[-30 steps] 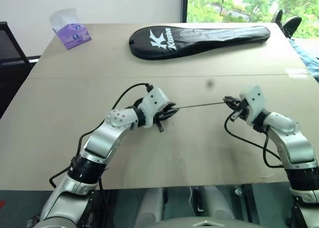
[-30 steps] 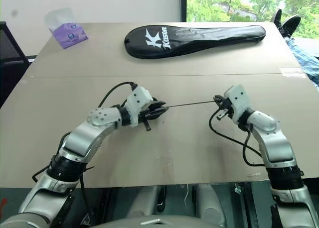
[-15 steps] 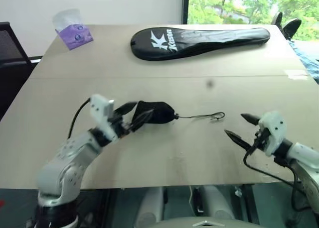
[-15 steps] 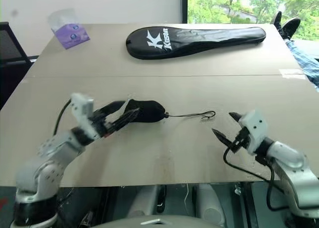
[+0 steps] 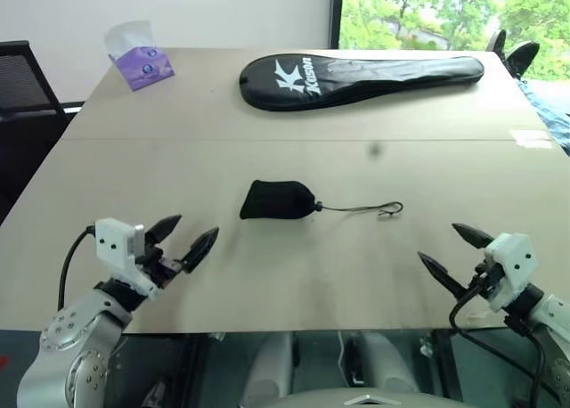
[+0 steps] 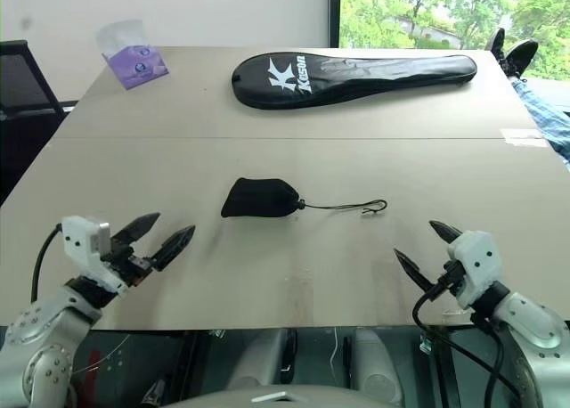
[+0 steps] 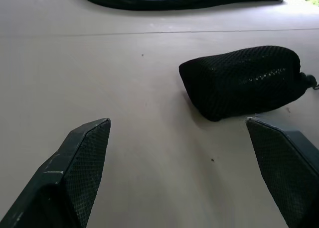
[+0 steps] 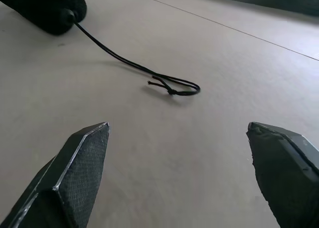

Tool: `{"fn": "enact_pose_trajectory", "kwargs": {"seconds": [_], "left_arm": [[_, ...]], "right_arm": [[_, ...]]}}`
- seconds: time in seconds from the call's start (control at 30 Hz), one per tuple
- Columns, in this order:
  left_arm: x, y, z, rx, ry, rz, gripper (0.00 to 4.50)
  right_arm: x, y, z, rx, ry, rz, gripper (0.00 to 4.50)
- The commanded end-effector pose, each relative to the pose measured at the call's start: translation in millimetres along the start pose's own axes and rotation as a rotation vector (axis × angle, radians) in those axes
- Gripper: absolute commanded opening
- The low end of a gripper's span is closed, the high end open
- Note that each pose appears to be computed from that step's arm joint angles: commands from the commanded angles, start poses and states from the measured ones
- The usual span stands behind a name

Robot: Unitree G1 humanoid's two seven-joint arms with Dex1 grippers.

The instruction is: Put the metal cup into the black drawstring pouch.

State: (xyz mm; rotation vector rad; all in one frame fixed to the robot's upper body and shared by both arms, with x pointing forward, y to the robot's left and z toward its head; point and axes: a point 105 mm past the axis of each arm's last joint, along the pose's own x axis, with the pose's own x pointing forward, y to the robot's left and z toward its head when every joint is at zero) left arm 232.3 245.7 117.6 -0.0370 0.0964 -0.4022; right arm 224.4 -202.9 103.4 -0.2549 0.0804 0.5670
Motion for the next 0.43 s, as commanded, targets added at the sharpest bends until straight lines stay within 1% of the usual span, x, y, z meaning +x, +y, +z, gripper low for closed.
{"fn": "enact_pose_trajectory", "kwargs": {"seconds": [0.03,0.2,0.33,0.43], "left_arm": [[-3.6,-5.0,6.9,0.028,-0.024,-0.024,4.50],[-3.6,-11.2,-1.9,0.006,0.002,-0.048,4.50],[-1.2,-10.9,-2.7,0.001,0.002,-0.051,4.50],[1.8,-10.1,0.2,0.000,-0.009,-0.056,4.50]], "right_arm": [[-4.5,-12.8,4.3,-0.061,-0.017,-0.017,4.50],[0.4,-28.2,5.3,-0.085,-0.027,-0.015,4.50],[5.2,-31.2,7.8,-0.099,-0.037,0.010,4.50],[7.4,-31.6,14.7,-0.104,-0.054,0.023,4.50]]}}
